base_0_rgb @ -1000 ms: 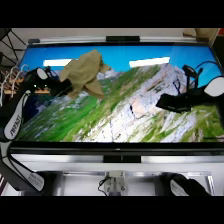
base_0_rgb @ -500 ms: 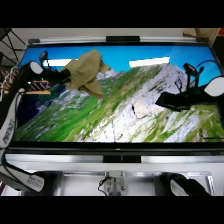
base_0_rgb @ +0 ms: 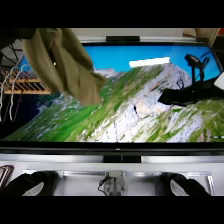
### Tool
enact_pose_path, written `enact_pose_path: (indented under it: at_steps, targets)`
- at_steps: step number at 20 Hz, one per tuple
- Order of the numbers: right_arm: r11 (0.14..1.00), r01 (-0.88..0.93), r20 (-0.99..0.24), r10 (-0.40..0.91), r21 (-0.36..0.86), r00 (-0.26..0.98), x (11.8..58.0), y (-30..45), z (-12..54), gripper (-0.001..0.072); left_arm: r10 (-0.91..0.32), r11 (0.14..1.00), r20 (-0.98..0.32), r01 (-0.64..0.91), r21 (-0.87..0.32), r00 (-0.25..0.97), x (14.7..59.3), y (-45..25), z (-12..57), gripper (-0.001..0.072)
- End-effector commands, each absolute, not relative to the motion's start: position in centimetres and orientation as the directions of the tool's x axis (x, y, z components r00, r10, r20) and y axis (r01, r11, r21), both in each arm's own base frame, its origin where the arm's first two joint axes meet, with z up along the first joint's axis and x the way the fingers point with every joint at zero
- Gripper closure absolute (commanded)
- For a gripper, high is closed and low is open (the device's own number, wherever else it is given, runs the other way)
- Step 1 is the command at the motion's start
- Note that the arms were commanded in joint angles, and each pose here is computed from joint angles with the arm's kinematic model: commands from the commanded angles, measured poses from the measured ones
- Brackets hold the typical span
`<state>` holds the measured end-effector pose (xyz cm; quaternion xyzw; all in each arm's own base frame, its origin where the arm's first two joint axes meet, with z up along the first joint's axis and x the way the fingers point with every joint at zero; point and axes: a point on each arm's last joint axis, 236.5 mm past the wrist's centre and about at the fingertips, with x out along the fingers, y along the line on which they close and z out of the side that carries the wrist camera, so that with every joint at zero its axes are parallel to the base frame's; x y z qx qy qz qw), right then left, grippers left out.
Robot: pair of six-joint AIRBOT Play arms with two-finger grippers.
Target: Fold the shirts.
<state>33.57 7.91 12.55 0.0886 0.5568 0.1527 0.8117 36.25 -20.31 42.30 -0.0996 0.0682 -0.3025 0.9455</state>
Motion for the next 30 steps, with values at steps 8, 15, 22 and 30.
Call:
enact_pose_path:
  at_steps: [8, 15, 22, 30]
  targets:
    - [0.970, -0.221, -0.889, 0.189, 0.102, 0.418, 31.4, 4.2, 21.9, 0.0164, -0.749, 0.662, -0.476, 0.545, -0.514, 0.461, 30.9, -37.2, 17.1, 0.0659]
    - [0.969, -0.171, -0.932, 0.223, 0.180, 0.286, 31.5, 5.0, 15.8, 0.0164, -0.647, 0.754, -0.699, 0.387, -0.531, 0.303, 32.5, -39.1, 5.8, -0.0009]
    - [0.915, -0.193, -0.924, 0.374, 0.355, 0.077, 33.8, 10.2, 6.5, 0.0028, -0.172, 0.983, -0.975, 0.085, -0.162, 0.139, 32.5, -11.3, 6.3, -0.0008]
    - [0.907, -0.186, -0.926, 0.364, 0.378, -0.103, 35.4, 14.0, -3.3, 0.0027, -0.328, 0.940, -0.944, -0.111, -0.324, -0.026, 23.8, -13.5, -7.2, -0.0008]
